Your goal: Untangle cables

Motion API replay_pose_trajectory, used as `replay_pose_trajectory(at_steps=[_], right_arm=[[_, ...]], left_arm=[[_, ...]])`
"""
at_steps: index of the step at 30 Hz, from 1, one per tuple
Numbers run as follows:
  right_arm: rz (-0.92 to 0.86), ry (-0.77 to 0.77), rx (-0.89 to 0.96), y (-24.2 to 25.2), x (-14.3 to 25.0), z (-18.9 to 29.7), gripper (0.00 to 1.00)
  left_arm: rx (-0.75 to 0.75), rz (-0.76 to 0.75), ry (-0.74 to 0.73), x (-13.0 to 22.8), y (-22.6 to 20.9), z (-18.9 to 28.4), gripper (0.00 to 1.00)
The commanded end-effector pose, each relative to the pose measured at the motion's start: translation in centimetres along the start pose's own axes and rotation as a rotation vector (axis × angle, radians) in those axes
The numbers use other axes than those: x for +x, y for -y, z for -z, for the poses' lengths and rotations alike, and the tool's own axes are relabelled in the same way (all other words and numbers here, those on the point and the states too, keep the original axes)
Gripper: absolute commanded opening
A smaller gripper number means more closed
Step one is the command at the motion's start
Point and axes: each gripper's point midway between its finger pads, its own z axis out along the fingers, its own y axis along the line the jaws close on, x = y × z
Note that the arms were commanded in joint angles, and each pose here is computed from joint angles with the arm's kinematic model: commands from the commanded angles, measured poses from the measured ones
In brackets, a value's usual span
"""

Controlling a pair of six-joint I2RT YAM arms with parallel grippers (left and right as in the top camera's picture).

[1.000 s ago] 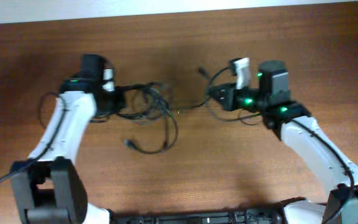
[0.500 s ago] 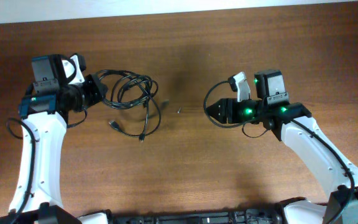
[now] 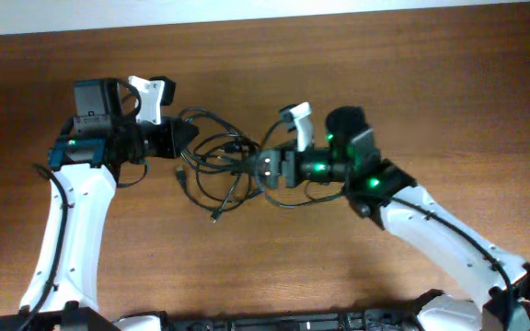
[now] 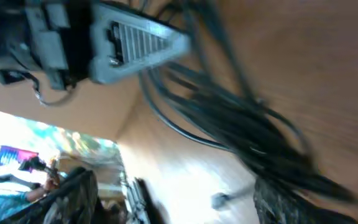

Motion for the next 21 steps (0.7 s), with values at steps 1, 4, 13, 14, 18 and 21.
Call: replay_pose_trajectory(at_steps=[1, 4, 13, 14, 18, 21], right_arm=[[-0.118, 0.104, 0.047, -1.7, -0.8, -1.4, 0.78], [-0.233, 0.187, 0.120, -1.5, -0.8, -2.4, 0.77], [-0.374, 0.436, 0.258, 1.6, -2.9, -3.1, 0.77], [-0.373, 0.438, 0.255, 1.8, -3.0, -3.3, 0.74], [-0.374, 0.465, 0.278, 2.6, -3.2, -3.4, 0.49], [-0.372, 0.518, 0.312, 3.2, -3.9, -2.8, 0.33]], left_arm=[[0.053, -0.063, 0.026, -0.6, 1.9, 0.4, 0.00], [0.060, -0.068, 0.020, -0.4, 2.3, 0.3, 0.00], [0.129, -0.099, -0.025, 0.5, 5.4, -1.0, 0.00], [0.134, -0.104, -0.032, 0.7, 5.7, -1.0, 0.00], [0.138, -0.107, -0.037, 0.9, 6.1, -0.9, 0.00], [0.139, -0.114, -0.028, 0.9, 6.6, -0.2, 0.00]])
